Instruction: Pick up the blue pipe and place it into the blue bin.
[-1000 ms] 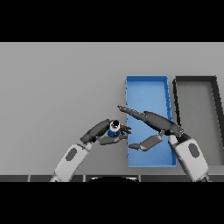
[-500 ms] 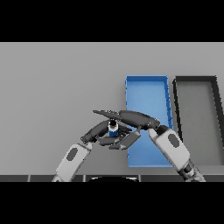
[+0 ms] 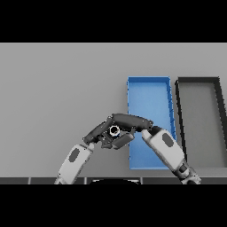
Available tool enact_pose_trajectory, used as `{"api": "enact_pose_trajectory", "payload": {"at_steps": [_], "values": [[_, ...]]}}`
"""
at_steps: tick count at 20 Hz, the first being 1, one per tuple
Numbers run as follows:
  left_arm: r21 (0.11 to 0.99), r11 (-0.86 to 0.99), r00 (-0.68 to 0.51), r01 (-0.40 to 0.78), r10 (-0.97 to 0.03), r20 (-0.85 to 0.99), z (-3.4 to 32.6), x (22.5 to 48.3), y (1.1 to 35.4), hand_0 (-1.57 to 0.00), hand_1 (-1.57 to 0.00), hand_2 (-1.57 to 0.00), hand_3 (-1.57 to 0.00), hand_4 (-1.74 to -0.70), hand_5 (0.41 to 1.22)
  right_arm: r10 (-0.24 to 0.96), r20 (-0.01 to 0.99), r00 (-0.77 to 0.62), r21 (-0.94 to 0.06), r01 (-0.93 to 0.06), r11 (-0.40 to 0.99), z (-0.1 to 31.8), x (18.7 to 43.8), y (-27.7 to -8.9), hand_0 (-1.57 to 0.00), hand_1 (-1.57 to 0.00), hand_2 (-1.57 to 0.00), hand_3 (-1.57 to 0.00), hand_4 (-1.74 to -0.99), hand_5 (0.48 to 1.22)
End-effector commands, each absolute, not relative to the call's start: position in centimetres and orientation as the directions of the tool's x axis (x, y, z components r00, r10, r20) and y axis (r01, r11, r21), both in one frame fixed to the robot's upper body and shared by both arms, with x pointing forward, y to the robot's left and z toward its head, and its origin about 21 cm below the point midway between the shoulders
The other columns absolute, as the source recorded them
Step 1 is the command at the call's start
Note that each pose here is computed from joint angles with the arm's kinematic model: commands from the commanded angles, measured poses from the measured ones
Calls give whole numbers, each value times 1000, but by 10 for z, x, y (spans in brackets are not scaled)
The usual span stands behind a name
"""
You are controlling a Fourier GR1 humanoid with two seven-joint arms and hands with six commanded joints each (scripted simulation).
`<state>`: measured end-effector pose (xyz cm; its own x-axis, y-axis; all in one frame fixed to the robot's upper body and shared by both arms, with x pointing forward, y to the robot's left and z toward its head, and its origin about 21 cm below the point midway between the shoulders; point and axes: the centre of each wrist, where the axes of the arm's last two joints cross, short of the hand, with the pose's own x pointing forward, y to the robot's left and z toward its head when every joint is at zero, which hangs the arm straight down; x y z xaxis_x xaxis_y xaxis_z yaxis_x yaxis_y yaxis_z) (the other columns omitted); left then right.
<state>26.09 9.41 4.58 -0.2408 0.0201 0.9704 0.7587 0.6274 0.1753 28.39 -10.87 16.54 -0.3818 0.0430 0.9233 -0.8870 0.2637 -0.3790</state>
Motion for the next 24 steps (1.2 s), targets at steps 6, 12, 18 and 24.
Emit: {"api": "enact_pose_trajectory", "payload": {"at_steps": [6,12,18,24], "values": [[191,626,-264,756,25,964,44,260,94,-1571,-1571,-1551,-1417,-1729,1221,17,903,-429,-417,-869,267,162,278,-111,-1490,-1492,-1492,-1458,-1485,1106],[191,639,-270,745,27,962,47,263,94,-1571,-1571,-1566,-1264,-1734,1221,-16,944,-329,-309,-901,305,160,277,-108,-1550,-1550,-1550,-1541,-1495,1191],[267,576,-290,773,-53,955,45,261,103,-481,-448,-437,-344,-1186,1148,14,942,-335,-321,-888,329,163,275,-106,-1565,-1566,-1566,-1563,-1498,1213],[265,584,-224,767,-143,964,43,268,102,-125,-117,-114,-89,-991,729,-32,932,-360,-327,-878,349,166,272,-105,-1570,-1570,-1570,-1569,-1499,1219]]}}
